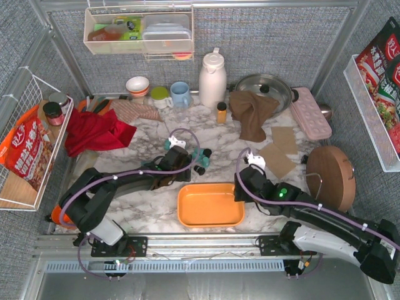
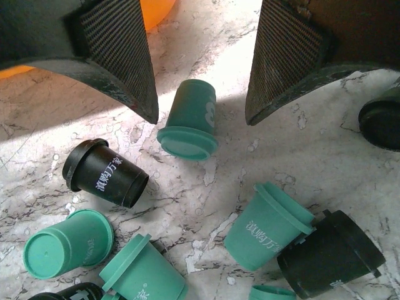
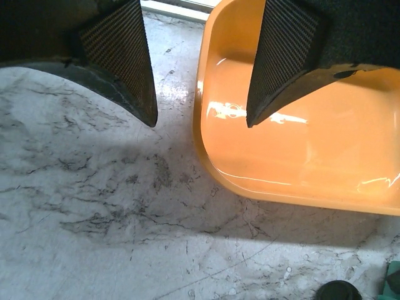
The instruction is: Mix the coffee capsules in the storage basket
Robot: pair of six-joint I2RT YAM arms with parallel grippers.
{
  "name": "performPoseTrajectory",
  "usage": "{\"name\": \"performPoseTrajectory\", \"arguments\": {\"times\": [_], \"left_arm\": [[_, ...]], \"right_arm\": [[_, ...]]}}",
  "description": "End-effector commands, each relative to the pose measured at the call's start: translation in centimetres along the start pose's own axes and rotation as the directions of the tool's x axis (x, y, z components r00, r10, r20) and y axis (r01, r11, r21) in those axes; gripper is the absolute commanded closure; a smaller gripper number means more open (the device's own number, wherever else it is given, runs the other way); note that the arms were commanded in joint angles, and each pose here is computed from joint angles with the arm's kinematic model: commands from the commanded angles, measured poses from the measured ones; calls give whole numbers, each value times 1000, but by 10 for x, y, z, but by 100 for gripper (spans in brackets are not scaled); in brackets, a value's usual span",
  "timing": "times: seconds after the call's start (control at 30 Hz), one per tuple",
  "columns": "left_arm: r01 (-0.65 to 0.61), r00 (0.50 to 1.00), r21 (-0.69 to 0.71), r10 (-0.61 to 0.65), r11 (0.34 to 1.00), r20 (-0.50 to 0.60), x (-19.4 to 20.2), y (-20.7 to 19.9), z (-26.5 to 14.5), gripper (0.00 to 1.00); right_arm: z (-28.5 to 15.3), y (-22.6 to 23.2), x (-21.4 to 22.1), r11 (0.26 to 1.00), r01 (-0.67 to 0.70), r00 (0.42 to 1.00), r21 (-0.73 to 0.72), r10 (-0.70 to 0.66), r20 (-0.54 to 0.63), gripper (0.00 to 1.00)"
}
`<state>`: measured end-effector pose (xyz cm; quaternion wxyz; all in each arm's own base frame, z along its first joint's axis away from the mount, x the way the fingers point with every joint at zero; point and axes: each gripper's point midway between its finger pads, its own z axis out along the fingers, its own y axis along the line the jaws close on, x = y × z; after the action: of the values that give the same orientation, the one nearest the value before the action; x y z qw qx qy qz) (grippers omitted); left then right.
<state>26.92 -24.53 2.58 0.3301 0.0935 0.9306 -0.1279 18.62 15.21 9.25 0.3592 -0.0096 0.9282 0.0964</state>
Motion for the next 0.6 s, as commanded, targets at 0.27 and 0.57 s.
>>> {"name": "performPoseTrajectory", "arguments": {"times": [0.27, 0.57], "left_arm": [[-18, 1000, 18, 18, 1000, -18, 1, -5, 11, 41], [-38, 999, -1, 38, 999, 34, -12, -3, 14, 54]], "right_arm": [[-19, -11, -30, 981, 184, 982, 63, -186, 25, 32], [-23, 4, -44, 966, 258, 966, 16, -258, 10, 27]]}}
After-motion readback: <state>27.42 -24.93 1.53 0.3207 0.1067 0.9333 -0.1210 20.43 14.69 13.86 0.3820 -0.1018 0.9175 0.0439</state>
